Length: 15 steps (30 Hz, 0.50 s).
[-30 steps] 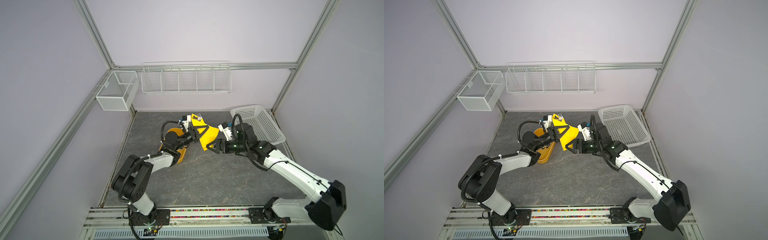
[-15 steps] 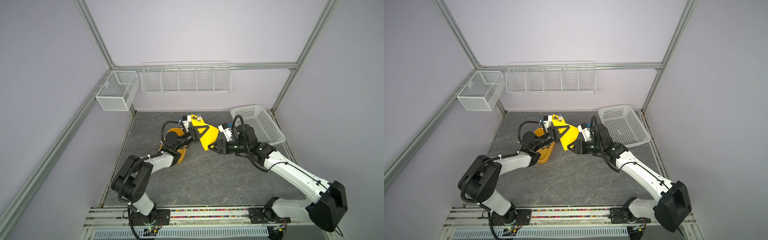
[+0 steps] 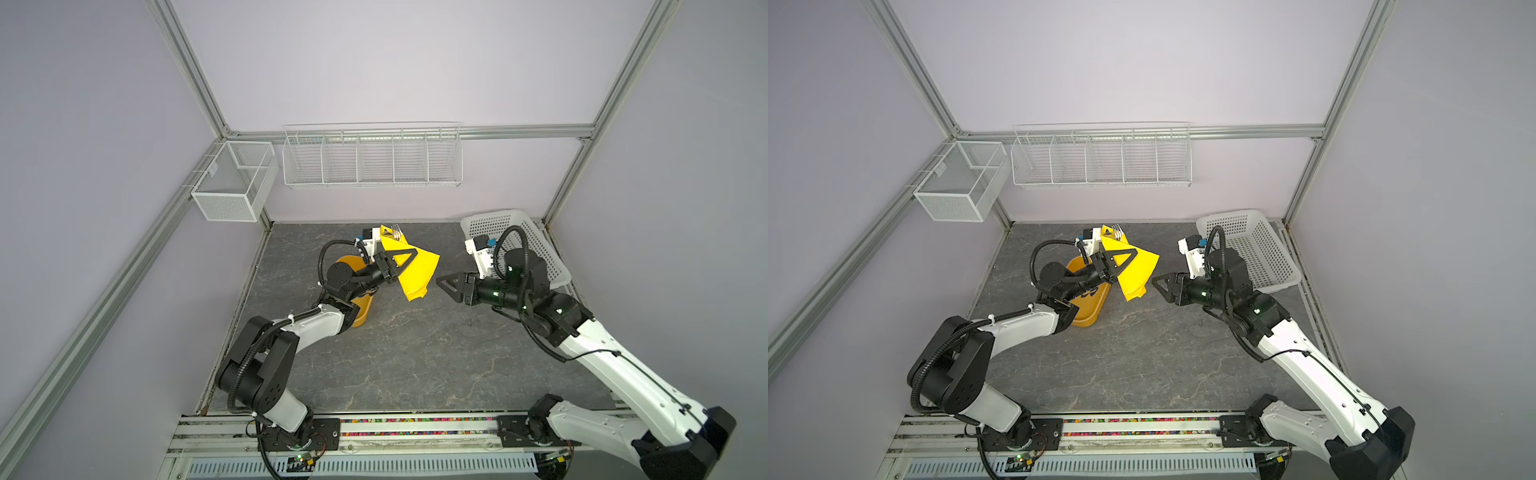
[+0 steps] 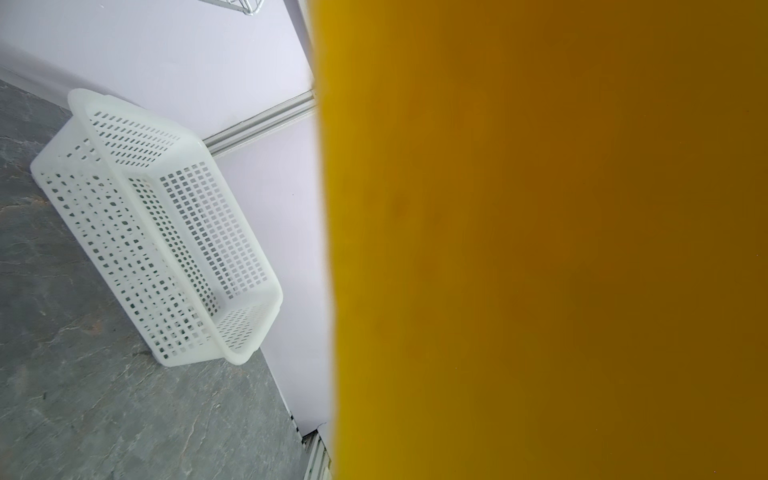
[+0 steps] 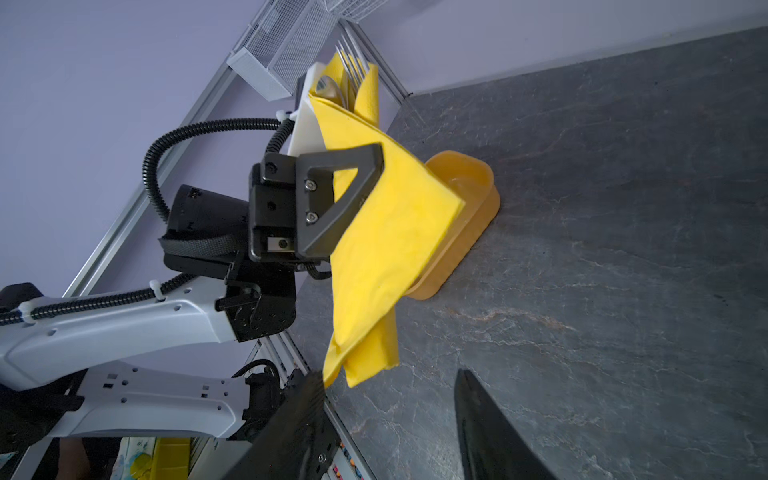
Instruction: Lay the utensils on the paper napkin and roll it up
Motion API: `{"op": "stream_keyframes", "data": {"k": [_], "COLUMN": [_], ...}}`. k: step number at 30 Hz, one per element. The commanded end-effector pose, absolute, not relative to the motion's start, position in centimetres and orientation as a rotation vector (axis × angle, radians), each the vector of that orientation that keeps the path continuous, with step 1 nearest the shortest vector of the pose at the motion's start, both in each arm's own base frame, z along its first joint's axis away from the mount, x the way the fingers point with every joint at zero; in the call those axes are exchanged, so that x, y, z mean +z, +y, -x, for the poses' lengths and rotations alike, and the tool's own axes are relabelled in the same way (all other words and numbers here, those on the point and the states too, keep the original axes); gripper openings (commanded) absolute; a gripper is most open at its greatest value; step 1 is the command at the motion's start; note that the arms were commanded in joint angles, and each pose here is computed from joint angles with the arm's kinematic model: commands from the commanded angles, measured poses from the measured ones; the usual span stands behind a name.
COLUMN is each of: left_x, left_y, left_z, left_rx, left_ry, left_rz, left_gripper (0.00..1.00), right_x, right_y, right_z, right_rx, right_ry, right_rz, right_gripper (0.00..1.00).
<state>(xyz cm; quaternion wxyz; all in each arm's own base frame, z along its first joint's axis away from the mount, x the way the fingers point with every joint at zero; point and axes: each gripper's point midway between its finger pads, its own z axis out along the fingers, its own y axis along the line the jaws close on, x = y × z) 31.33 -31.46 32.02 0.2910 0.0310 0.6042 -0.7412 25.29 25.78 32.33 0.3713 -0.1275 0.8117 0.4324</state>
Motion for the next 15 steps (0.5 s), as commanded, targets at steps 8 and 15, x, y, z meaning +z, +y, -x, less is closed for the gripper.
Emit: {"op": "stream_keyframes", "data": {"k": [8, 15], "left_x": [33.9, 34.1], "left_y": [-31.0, -31.0], "left_z": [-30.5, -30.4], "left_rx": [-1.886, -1.899], "left_ry": [1.589, 1.578], "left_rz": [-0.169, -0.166], "left_gripper": [0.00, 0.00], "right_x": [35.1, 32.9], "right_y": [29.7, 31.5], "right_z": [-26.1, -27.3], "right_rx": [0.972, 0.886], "right_ry": [2.024, 2.105], "right_rz": [0.517, 0.544], "right_gripper": [0.50, 0.52]}}
